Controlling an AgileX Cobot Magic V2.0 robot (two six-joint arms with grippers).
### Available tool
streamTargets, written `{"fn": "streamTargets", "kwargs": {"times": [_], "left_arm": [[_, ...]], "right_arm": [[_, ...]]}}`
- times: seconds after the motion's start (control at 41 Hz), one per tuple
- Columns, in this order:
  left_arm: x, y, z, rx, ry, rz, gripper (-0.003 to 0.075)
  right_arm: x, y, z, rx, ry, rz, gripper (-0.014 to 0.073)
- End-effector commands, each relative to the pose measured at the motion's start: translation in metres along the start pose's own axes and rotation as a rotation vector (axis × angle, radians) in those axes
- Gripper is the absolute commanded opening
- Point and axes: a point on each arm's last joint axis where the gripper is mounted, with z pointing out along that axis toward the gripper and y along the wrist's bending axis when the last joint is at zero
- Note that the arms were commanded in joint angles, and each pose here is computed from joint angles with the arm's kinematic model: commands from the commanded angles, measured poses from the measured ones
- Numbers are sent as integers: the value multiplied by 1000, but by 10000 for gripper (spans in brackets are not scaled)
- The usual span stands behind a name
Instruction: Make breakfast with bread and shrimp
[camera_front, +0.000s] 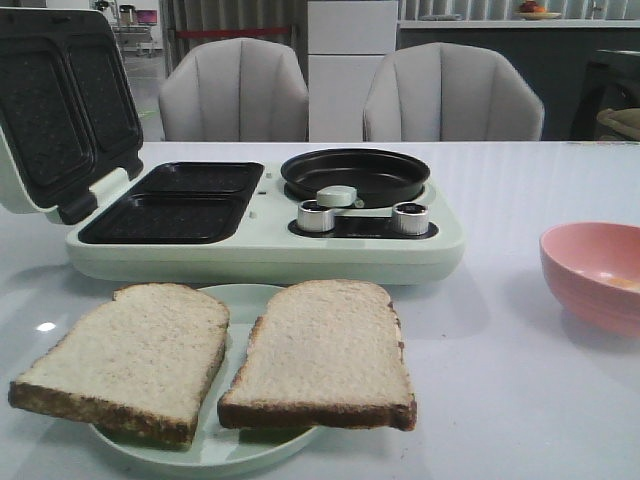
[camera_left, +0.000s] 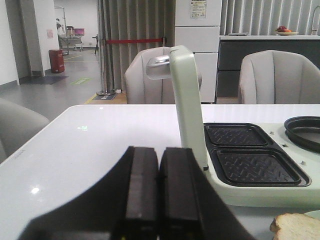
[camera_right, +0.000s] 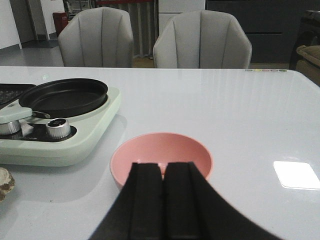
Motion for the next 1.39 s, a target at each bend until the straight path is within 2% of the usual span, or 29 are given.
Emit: {"fn": "streamTargets", "kwargs": {"times": [0.0, 0.609, 0.756, 0.877, 1.024, 1.121, 1.219, 1.365], "left_arm": [[1, 0, -1, 3, -73, -7, 101], [0, 0, -1, 4, -87, -7, 101], [-8, 0, -2, 7, -145, -30, 101], [-39, -1, -7, 12, -253, -30, 101], [-96, -3, -22, 17, -383, -30, 101], [-131, -4, -29, 13, -341, -30, 101], [-161, -4, -32, 6, -262, -31, 101], [-185, -5, -23, -4, -109, -32, 101]], "right_arm": [[-15, 1, -3, -9, -129, -3, 36], [-16, 1, -3, -9, -131, -3, 36], [-28, 2, -6, -14, -199, 2, 36], [-63, 4, -17, -20, -273, 10, 36], [-110, 7, -33, -21, -320, -3, 36], [-142, 9, -39, -20, -299, -3, 36], [-165, 11, -35, -14, -215, -3, 36], [-183, 12, -14, -3, -39, -3, 36]]}}
